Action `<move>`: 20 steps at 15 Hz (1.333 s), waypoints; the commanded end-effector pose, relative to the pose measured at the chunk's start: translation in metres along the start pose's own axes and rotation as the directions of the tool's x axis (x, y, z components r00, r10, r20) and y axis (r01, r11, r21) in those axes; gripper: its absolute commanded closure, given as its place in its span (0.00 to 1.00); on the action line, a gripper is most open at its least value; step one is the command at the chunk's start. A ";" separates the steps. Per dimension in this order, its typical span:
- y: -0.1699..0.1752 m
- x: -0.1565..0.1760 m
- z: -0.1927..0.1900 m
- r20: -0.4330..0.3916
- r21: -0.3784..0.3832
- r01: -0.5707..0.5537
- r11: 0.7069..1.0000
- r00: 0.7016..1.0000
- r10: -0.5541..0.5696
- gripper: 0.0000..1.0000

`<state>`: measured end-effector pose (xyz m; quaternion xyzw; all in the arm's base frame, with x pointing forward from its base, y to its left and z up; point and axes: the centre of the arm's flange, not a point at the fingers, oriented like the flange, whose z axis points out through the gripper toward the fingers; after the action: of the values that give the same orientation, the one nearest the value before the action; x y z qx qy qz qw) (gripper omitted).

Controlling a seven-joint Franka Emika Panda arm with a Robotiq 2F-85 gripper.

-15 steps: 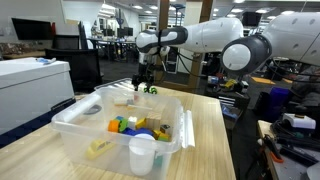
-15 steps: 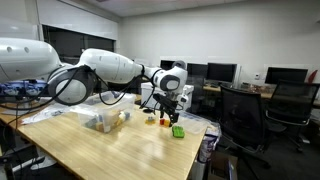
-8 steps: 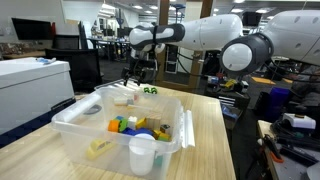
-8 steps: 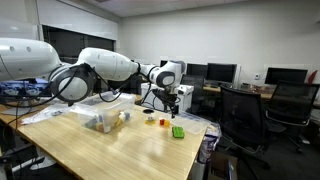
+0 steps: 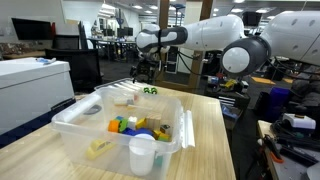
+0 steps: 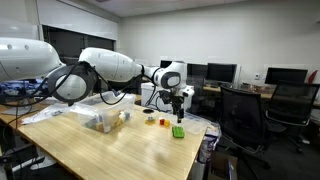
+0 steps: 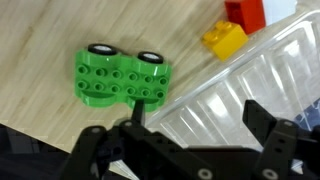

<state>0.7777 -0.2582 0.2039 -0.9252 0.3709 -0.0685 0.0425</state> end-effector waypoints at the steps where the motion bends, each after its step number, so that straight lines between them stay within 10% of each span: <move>1: 0.018 -0.007 0.004 0.034 -0.060 -0.142 0.988 0.989 0.144 0.00; 20: 0.092 -0.021 0.021 0.072 -0.216 -0.558 0.801 0.809 0.583 0.00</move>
<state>0.7305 -0.3197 0.1687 -0.7790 0.6260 0.0355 0.0041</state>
